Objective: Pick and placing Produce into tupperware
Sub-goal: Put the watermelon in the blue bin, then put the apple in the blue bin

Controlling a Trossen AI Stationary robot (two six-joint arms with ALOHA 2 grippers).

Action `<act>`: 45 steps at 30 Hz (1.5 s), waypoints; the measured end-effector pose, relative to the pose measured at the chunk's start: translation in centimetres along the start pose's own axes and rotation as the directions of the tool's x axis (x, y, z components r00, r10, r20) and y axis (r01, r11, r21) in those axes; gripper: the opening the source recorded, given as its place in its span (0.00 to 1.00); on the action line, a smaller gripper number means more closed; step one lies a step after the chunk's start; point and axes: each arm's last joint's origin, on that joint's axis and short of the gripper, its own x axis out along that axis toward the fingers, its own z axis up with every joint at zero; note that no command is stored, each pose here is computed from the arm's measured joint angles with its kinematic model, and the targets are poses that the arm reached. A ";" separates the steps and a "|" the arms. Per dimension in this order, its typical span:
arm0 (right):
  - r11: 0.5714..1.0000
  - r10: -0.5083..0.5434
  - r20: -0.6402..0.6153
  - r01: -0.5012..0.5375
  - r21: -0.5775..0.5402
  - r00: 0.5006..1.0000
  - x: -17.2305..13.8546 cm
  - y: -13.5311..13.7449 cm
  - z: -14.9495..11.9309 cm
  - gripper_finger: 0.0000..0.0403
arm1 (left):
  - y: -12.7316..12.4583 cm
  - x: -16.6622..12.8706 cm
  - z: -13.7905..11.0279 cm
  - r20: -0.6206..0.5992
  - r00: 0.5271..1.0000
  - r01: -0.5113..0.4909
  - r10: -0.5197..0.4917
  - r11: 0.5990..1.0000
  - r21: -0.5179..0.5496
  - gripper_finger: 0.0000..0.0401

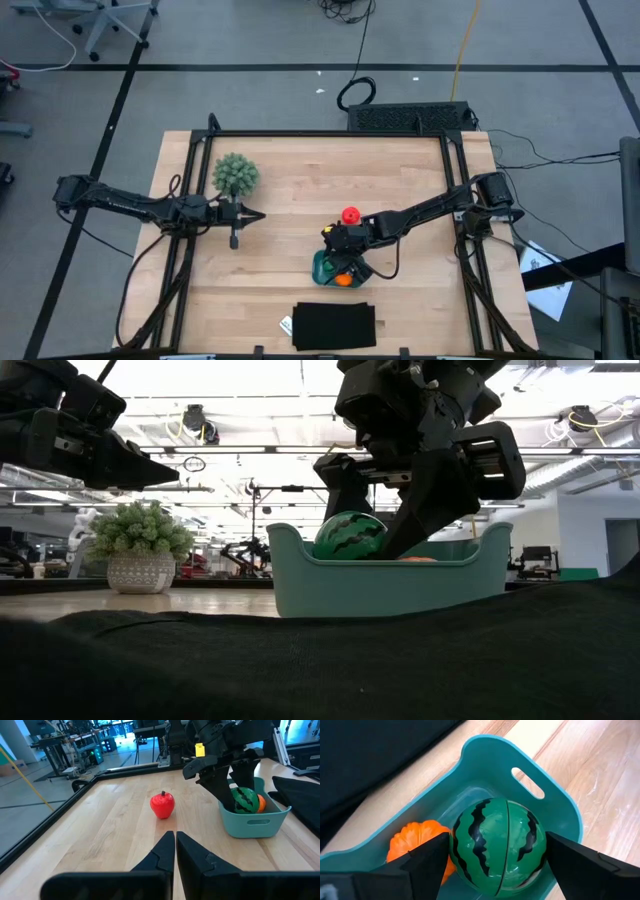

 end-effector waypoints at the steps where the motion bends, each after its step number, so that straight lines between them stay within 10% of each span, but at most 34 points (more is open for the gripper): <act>1: 1.000 0.000 0.000 0.000 0.001 1.000 0.0 0.0 0.0 0.76 | 0.0 0.0 0.0 0.000 1.000 0.000 0.000 1.000 0.000 0.05; 31: 0.994 -0.108 0.021 0.108 0.018 0.994 -1.5 0.5 1.3 0.83 | 0.0 0.0 -0.2 -0.022 1.000 0.002 -0.002 1.000 0.000 0.05; 45: 0.993 -0.120 0.047 0.119 0.013 0.992 -2.1 0.5 1.7 0.23 | 0.0 0.0 -0.2 -0.022 1.000 0.003 -0.003 1.000 0.000 0.05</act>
